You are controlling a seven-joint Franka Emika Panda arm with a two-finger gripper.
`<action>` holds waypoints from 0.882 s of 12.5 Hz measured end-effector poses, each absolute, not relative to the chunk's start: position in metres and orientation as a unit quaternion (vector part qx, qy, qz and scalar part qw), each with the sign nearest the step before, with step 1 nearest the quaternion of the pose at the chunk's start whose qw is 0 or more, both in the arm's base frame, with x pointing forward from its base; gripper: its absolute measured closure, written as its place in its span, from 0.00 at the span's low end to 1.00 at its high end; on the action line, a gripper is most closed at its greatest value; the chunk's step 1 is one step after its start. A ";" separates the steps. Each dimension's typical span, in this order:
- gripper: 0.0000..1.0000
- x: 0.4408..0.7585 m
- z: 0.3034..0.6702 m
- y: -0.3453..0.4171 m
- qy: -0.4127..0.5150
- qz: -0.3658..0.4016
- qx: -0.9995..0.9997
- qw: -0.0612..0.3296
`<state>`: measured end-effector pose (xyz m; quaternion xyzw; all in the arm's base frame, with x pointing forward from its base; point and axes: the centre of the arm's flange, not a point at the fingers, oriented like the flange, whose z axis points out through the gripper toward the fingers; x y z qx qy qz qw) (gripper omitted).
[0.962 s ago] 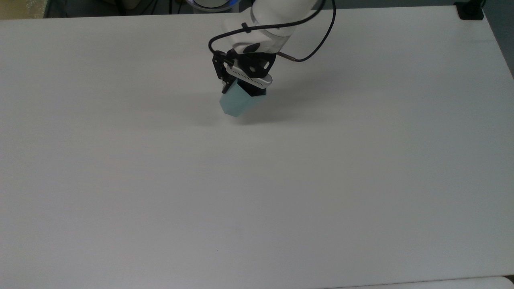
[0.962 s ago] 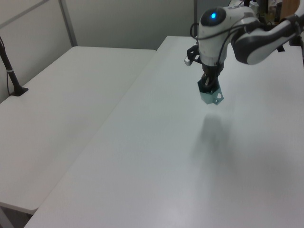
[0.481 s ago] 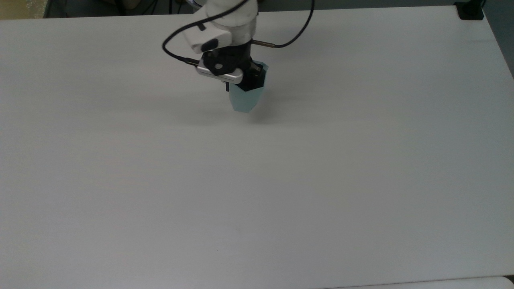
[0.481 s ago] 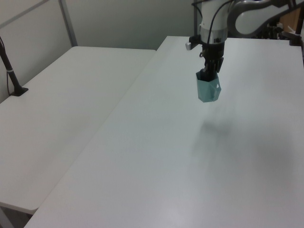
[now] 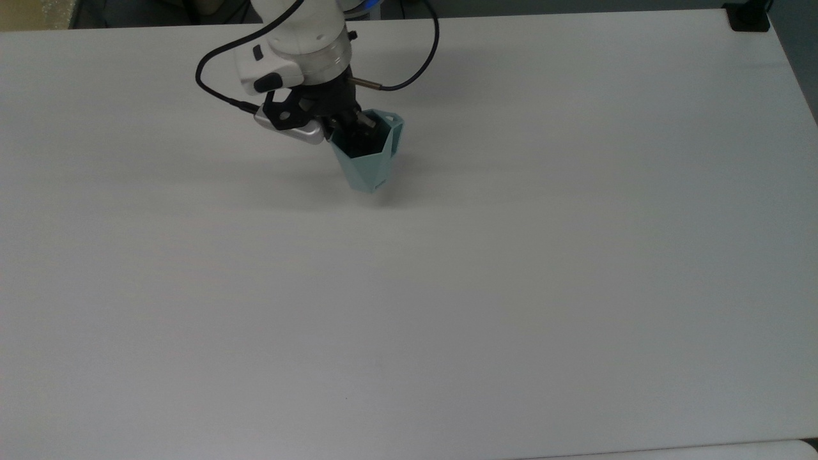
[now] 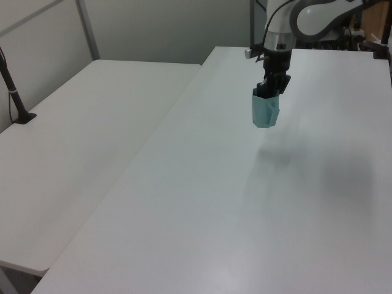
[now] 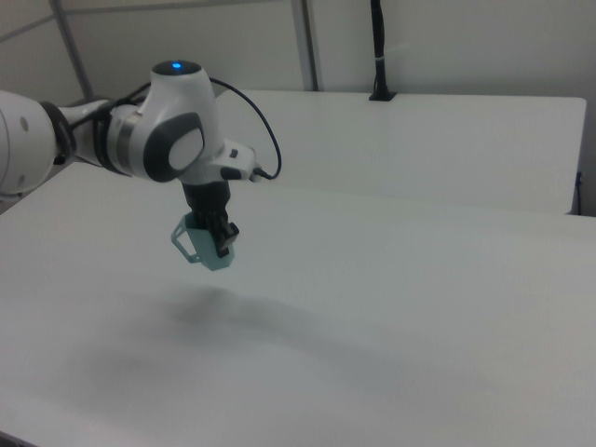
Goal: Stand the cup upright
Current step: 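Lower the upright cup onto the table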
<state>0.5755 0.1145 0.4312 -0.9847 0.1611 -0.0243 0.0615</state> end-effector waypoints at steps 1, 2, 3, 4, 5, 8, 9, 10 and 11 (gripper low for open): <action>0.89 0.575 0.424 0.112 0.164 -0.028 -0.984 0.062; 0.89 0.573 0.418 0.110 0.166 -0.031 -0.984 0.062; 0.89 0.571 0.408 0.109 0.168 -0.033 -0.983 0.062; 0.89 0.568 0.400 0.107 0.170 -0.034 -0.983 0.061; 0.89 0.566 0.392 0.106 0.170 -0.033 -0.983 0.060; 0.89 0.565 0.373 0.104 0.173 -0.032 -0.983 0.056; 0.89 0.564 0.368 0.104 0.173 -0.028 -0.983 0.054; 0.89 0.565 0.365 0.104 0.173 -0.026 -0.983 0.053; 0.89 0.565 0.361 0.104 0.173 -0.025 -0.983 0.052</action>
